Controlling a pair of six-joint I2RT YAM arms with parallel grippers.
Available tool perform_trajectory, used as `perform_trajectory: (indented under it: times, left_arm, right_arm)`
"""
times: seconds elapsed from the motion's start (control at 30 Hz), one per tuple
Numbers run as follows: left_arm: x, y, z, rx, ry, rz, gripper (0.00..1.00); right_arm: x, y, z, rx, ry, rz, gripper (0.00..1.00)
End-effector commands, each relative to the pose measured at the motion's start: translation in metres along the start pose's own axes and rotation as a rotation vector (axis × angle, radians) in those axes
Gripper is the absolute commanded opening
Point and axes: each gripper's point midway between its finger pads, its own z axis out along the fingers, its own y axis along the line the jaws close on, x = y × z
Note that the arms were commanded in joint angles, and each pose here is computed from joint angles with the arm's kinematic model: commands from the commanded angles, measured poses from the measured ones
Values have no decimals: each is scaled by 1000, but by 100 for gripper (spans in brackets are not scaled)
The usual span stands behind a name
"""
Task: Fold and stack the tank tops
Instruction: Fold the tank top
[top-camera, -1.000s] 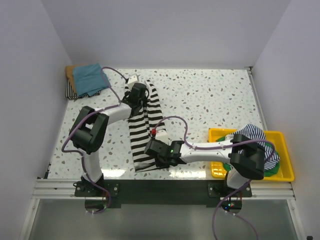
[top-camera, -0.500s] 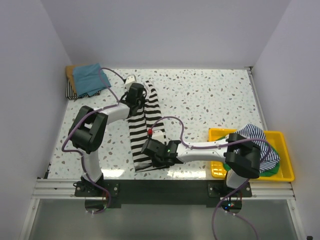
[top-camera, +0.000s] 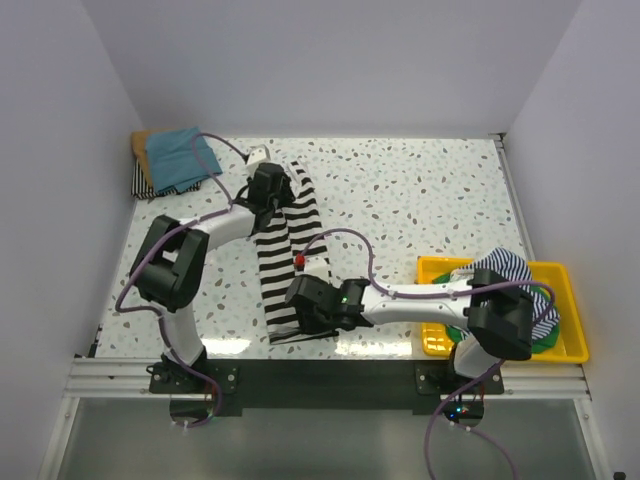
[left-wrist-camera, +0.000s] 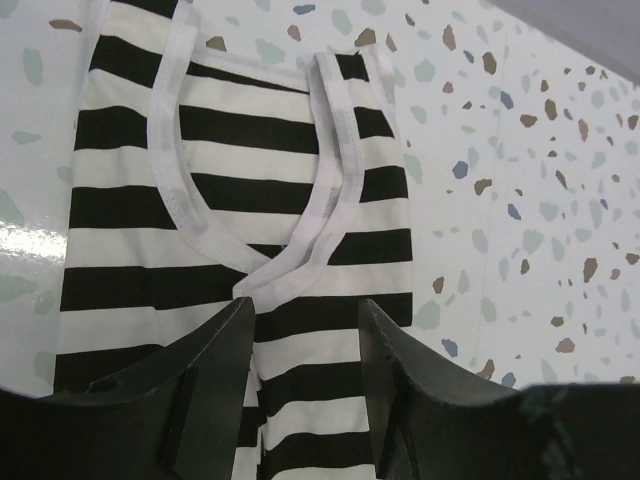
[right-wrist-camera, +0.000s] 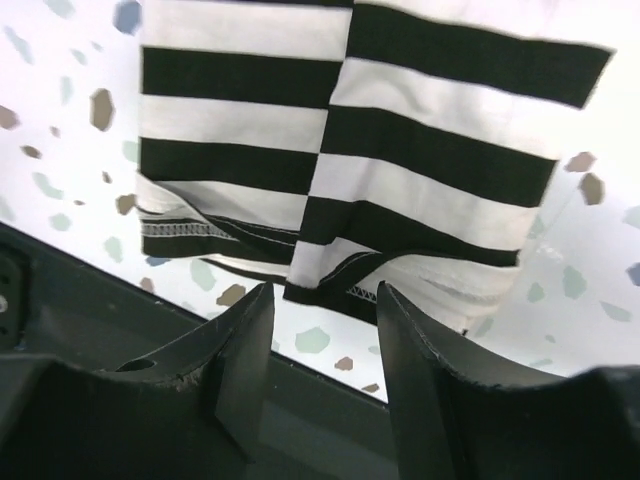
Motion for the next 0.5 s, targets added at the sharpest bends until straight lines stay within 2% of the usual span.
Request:
perform_trajectory:
  times: [0.0,0.13,0.17,0.23,0.27,0.33,0.37,0.43,0.47]
  left_arm:
    - [-56,-25,-29,69,-103,-69,51]
    - [-57,-11,-50,1,-65,-112,53]
    - [-41,6,-57,-62,-8,-95,53]
    - [-34,19,-74,-101,19,-136,53]
    - [-8,43,-82,-167,79,-122,53]
    - [-1,56,-104,-180,93,-150,52]
    - [25,76,-113,-212,140,-143,52]
    - [36,80,-133,-171,174,-151,55]
    - [58,97,-142,-204,225,-130,56]
  right_arm:
    - [-40,4,-40,-25,-134,0,50]
    - [-51,-31,-47,63,-171,36,50]
    - [-49,-38,-46,64,-158,49,50]
    - [-47,-61,-41,64,-145,99,50]
    - [-46,-58,-38,16,-128,122,50]
    - [-41,-73,-36,0,-117,144,50]
    - [-40,-74,-36,-15,-114,143,51]
    - [-35,-71,-35,-57,-94,128,52]
    - [-35,-68,-35,-71,-92,124,53]
